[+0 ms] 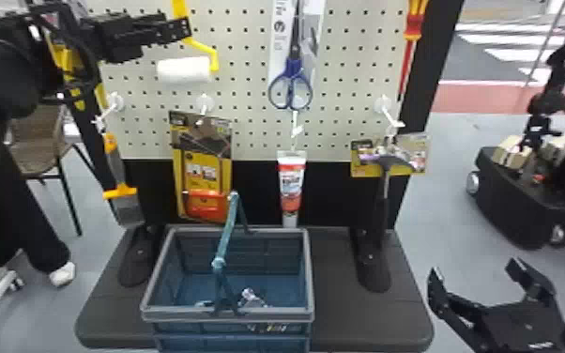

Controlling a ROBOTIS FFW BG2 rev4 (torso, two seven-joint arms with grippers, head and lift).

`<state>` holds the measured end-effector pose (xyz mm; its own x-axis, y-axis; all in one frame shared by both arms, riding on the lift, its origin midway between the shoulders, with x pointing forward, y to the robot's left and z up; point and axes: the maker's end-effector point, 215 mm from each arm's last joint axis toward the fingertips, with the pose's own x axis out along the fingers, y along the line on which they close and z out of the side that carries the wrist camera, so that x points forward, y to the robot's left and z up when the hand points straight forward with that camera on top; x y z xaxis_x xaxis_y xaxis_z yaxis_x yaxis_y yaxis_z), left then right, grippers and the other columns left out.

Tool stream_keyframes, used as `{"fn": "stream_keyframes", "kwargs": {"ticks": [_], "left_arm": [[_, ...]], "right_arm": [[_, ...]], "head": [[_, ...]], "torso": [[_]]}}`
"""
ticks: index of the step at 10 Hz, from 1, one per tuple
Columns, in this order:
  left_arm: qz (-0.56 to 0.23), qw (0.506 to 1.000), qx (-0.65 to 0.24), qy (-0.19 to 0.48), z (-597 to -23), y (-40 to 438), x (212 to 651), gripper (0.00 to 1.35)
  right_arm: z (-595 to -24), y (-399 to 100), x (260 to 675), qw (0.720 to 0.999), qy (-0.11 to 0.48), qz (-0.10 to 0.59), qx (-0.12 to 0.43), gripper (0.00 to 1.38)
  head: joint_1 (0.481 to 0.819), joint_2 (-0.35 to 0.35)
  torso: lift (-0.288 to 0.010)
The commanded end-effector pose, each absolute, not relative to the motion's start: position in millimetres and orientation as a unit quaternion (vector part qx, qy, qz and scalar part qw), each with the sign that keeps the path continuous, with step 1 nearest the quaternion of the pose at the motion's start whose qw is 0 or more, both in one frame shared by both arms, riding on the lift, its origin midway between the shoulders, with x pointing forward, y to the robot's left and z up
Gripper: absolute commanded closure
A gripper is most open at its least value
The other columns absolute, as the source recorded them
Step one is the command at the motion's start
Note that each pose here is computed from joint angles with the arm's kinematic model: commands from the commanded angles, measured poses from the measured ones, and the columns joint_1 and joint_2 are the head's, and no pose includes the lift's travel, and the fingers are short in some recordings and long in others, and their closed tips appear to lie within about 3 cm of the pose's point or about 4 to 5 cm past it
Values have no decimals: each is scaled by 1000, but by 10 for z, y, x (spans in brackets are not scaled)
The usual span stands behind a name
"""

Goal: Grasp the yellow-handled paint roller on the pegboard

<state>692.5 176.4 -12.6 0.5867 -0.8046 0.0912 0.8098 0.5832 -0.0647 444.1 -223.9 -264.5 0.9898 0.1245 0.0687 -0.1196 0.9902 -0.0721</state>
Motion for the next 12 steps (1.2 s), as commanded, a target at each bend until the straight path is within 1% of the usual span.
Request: {"fn": "stream_keyframes", "kwargs": {"ticks": [1,2,3,4,5,6,7,12], "left_arm": [[-458,888,-42,-17,-150,1699,6982,233],[-462,886,-40,-14,-162,1666,6994,282],[-465,884,-32,-16,-138,1614,6991,713],[-465,884,-27,-17,-125,1586,6997,1015],[-463,886,-14,-12,-133,1569,7016,1139],[-464,886,-1,-10,-116,1550,7015,1188],[-464,886,2,-9,-117,1544,7019,1204],[-463,886,6,-15,-114,1538,7022,1207]], "right_arm": [[-2622,-2222,4459,997,-39,64,-35,136],[-2626,-2223,4465,997,-39,64,-35,134],[-2626,-2224,4465,996,-39,65,-37,134],[-2635,-2223,4460,997,-38,65,-36,133],[-2635,-2224,4460,996,-38,65,-36,133],[-2635,-2223,4460,996,-38,66,-36,133],[-2635,-2223,4460,996,-38,66,-36,133],[-2621,-2223,4459,996,-39,66,-38,133]], "head": [[549,0],[549,0],[549,0],[549,0],[549,0],[549,0],[549,0],[549,0]], "torso": [[-100],[-100],[-100],[-100],[-100],[-100],[-100],[-100]]}}
